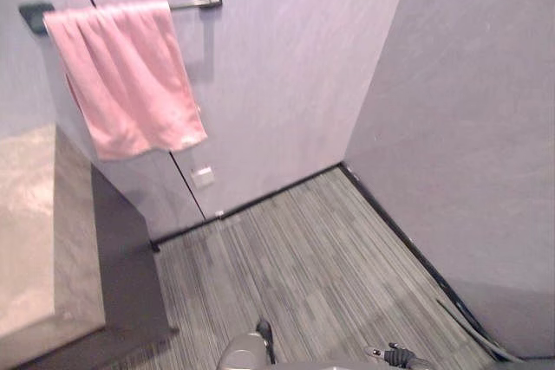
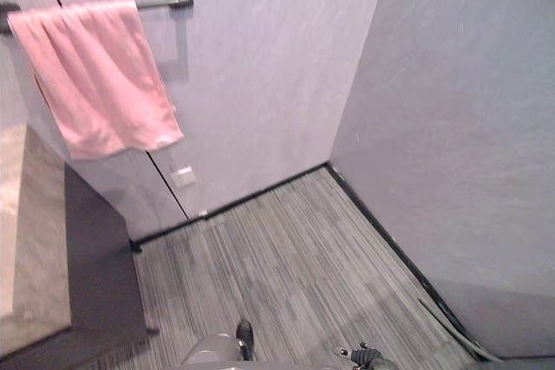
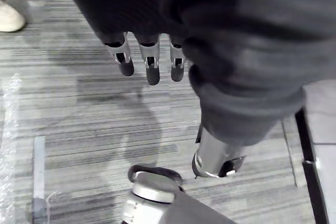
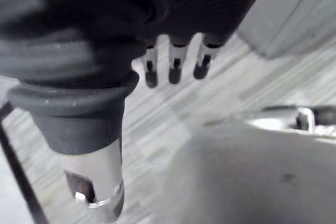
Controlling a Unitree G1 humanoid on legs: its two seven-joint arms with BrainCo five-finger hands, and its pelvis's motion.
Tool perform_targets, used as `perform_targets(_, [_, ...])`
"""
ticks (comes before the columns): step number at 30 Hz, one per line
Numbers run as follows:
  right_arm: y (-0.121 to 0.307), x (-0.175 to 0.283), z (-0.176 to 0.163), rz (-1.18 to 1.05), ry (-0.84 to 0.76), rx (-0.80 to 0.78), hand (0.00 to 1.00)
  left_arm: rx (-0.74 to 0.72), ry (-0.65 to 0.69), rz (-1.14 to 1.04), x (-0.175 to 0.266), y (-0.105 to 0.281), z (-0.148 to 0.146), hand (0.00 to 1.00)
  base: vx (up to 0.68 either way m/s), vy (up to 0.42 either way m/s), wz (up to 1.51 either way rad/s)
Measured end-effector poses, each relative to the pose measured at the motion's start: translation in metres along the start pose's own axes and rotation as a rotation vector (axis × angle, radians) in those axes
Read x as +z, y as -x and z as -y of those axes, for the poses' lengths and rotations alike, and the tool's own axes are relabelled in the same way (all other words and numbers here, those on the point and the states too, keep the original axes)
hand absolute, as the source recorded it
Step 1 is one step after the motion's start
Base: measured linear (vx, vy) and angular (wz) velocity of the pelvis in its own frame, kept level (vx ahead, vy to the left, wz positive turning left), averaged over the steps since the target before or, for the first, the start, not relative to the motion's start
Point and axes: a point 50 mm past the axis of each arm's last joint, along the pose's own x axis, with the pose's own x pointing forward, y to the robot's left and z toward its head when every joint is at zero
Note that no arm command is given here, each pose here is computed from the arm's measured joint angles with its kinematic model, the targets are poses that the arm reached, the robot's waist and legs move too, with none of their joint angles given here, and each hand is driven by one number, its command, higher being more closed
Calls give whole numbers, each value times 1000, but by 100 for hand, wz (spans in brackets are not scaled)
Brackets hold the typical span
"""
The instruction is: Organize washtable
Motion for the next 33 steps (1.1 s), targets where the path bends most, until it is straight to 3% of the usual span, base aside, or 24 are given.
perform_targets(4, [0, 3, 1, 19, 56, 3, 0, -34, -116, 30, 11, -1, 8, 0, 314, 86, 34])
perform_targets(9, [0, 2, -3, 19, 85, 16, 0, -45, -112, 88, 32, -3, 14, 0, 330, -121, 77])
perform_targets(13, [1, -3, -3, -4, 268, 41, 0, -23, -21, 90, 26, -1, 10, 0, 492, -289, 80])
perform_targets(17, [2, -11, 9, -43, 239, 5, 0, -54, -6, 124, 35, 0, 23, 0, 531, -303, 106])
perform_targets(23, [1, 3, 11, 18, 169, -11, 0, -35, -50, 133, 41, -1, 18, 0, 290, -81, 25])
perform_targets(27, [2, -10, -1, -10, 149, 20, 0, -2, -39, 336, 92, 7, 11, 0, 171, 80, 25])
perform_targets(33, [5, -16, 11, 14, 87, -39, 0, 199, 21, 870, 201, 74, -45, 0, 34, 34, 4])
